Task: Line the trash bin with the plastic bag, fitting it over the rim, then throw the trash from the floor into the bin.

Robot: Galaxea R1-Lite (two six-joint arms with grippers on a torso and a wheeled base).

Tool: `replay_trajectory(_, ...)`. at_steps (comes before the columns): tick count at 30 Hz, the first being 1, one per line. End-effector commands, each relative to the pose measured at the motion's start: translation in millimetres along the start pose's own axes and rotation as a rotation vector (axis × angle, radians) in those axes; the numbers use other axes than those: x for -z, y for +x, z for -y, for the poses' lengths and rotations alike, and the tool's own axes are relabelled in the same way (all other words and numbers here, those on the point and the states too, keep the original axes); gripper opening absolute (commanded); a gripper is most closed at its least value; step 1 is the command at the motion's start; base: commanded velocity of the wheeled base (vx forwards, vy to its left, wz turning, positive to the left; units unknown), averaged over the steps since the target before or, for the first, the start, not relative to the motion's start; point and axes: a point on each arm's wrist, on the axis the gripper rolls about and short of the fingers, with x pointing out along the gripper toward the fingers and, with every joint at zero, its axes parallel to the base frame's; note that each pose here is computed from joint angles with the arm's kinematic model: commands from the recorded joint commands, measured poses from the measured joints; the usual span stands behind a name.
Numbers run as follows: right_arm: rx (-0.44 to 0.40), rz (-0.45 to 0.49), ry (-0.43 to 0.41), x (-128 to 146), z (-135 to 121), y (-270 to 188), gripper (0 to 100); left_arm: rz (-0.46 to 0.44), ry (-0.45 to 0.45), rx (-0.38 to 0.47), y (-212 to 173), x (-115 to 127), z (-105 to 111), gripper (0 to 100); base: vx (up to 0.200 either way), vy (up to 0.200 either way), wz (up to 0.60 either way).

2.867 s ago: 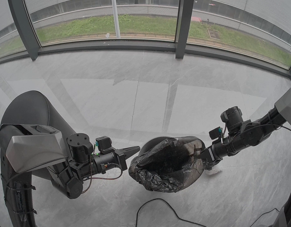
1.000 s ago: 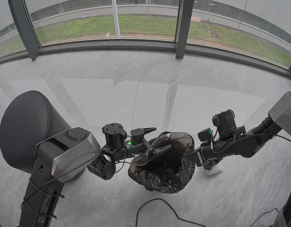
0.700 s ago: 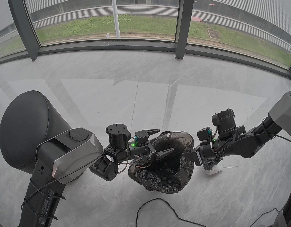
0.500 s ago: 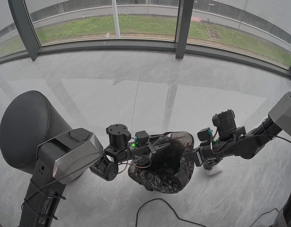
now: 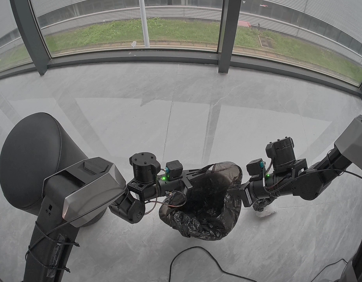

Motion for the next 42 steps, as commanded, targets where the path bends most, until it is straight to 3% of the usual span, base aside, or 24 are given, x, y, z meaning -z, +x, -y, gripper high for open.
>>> replay_trajectory(1,-0.005,0.007,-0.005,-1,-1,-3,0,0.019,0.021,-0.032,-17,-25,-9,0,0.0,0.0,0.0)
replay_trajectory(14,-0.035,0.036,-0.032,9,-11,6,0,-0.031,0.024,-0.103,-55,-29,-25,0,0.0,0.0,0.0)
replay_trajectory(25,-0.036,0.029,-0.033,20,-8,22,0,-0.032,0.02,-0.112,-38,2,-39,0,0.0,0.0,0.0)
replay_trajectory(34,0.005,0.048,-0.015,23,9,22,0,-0.006,0.043,-0.116,-28,3,-46,0,0.0,0.0,0.0)
replay_trajectory(35,0.016,0.05,-0.007,23,14,20,100,-0.004,0.045,-0.115,-27,2,-46,0,0.0,0.0,0.0)
replay_trajectory(42,0.062,0.035,0.029,32,32,19,100,0.026,0.068,-0.105,-18,-4,-44,0,0.0,0.0,0.0)
